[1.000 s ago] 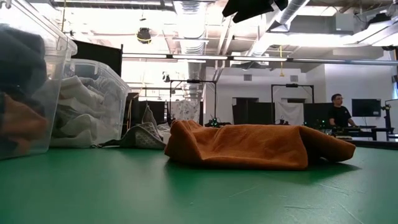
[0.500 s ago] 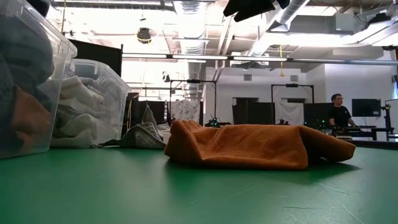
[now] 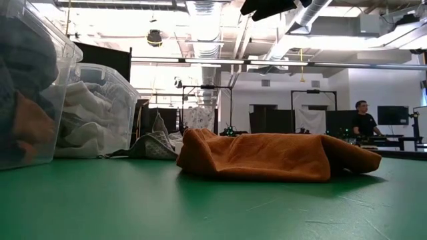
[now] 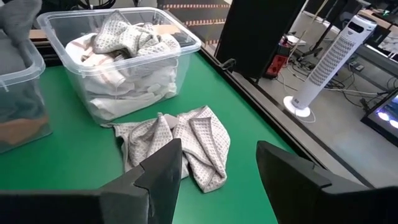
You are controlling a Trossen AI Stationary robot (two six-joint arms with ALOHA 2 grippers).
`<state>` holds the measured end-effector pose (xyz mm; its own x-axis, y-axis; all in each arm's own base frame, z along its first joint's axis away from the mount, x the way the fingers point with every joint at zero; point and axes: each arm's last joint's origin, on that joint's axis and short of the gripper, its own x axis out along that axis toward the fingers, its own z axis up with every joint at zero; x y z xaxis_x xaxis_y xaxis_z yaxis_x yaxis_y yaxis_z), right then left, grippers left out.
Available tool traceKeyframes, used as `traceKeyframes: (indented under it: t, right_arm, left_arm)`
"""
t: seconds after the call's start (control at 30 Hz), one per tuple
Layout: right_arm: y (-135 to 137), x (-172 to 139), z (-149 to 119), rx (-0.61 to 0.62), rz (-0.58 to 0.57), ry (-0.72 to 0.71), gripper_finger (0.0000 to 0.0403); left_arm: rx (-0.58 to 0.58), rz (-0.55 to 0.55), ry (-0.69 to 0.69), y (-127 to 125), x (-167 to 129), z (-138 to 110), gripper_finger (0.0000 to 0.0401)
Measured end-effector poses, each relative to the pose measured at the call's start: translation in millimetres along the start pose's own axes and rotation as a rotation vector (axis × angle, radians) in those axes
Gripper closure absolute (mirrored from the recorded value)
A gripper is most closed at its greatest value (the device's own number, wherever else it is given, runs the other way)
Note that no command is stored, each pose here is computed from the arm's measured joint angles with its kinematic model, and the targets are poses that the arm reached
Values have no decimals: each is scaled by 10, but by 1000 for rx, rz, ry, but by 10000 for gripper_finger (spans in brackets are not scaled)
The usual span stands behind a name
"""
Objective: Sort towels by color in basket
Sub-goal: Put the gray towel into the bottom transparent bin, then put the white towel into the top transparent bin
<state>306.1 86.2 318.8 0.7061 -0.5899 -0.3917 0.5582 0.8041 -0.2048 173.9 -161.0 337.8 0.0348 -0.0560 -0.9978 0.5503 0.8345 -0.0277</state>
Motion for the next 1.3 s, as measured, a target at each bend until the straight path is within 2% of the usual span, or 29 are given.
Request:
traceKeyframes:
  t: [0.13,0.27,0.33,0.47,0.67,0.87,1.0,1.13,1.3]
  right_arm:
    - [-1,1,1,1,0,0,168]
    - [-1,2,1,10,0,0,168]
    - [1,-3,0,10,1,-1,168]
    - [23,-33,-13,7,10,1,168]
    - [47,-65,-20,2,16,-4,168]
    - [16,-25,-3,15,1,-6,168]
    - [2,-7,1,18,-8,-5,168]
    - [3,-10,-3,14,-8,-3,168]
    - [7,-18,-8,9,-6,-2,168]
  left_arm:
    - [84,101,-71,39,-84,-51,165]
    - [154,143,-281,37,-44,58,165]
    - [184,145,-296,36,114,78,165]
    - [187,127,-213,55,511,-32,166]
    - [162,21,-377,63,1022,-191,179]
    - [151,12,-393,88,1292,-318,189]
    - [165,18,-370,80,1131,-286,189]
    - [164,66,-393,78,673,-241,189]
    - [120,162,-553,88,112,-160,189]
